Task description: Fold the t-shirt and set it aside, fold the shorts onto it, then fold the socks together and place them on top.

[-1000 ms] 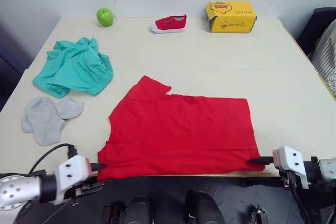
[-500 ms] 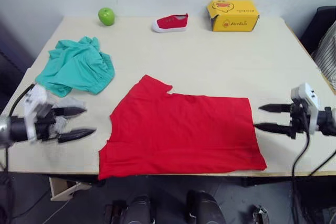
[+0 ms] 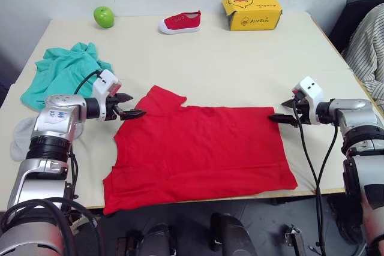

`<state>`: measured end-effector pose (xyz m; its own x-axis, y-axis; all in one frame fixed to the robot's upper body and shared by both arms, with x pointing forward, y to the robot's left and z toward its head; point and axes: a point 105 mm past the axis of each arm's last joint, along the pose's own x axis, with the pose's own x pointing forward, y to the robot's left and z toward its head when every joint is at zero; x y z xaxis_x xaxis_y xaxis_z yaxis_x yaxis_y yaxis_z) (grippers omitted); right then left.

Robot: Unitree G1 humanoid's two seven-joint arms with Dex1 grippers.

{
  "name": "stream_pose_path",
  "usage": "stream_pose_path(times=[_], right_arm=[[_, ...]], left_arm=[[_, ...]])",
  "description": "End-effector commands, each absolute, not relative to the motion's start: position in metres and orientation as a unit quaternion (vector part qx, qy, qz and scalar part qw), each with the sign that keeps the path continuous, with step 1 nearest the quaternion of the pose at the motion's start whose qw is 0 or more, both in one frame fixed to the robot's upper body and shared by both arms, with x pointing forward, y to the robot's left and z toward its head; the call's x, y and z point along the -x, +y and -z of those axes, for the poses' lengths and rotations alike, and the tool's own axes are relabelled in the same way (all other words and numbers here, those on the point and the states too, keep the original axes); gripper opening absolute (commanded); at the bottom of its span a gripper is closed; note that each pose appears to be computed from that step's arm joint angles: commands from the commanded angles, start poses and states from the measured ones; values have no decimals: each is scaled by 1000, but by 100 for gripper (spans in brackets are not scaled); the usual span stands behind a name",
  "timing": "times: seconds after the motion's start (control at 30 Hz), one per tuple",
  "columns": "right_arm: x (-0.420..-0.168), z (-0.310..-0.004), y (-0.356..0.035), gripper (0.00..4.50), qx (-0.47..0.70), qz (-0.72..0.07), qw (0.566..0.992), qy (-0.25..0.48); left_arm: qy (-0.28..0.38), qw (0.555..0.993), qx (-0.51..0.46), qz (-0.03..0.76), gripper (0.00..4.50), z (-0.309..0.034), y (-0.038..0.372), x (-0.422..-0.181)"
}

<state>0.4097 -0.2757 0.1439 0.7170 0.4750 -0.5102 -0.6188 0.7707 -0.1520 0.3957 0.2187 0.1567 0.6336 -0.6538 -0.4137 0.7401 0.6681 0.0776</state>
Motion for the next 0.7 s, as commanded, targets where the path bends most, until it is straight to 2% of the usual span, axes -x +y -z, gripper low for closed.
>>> stream_pose_path(times=[0.03,0.47,0.6,0.7], right_arm=[[-413,-149,-268,450,143,-312,914,218],[-419,-135,-234,450,132,-348,903,212],[-419,-130,-226,360,126,-358,900,212],[-421,-130,-220,251,119,-363,901,205]], left_arm=[[179,902,-123,374,446,-158,222,-400],[199,905,-109,359,446,-141,236,-385],[195,910,-99,352,450,-142,237,-384],[193,913,-95,345,450,-142,238,-384]])
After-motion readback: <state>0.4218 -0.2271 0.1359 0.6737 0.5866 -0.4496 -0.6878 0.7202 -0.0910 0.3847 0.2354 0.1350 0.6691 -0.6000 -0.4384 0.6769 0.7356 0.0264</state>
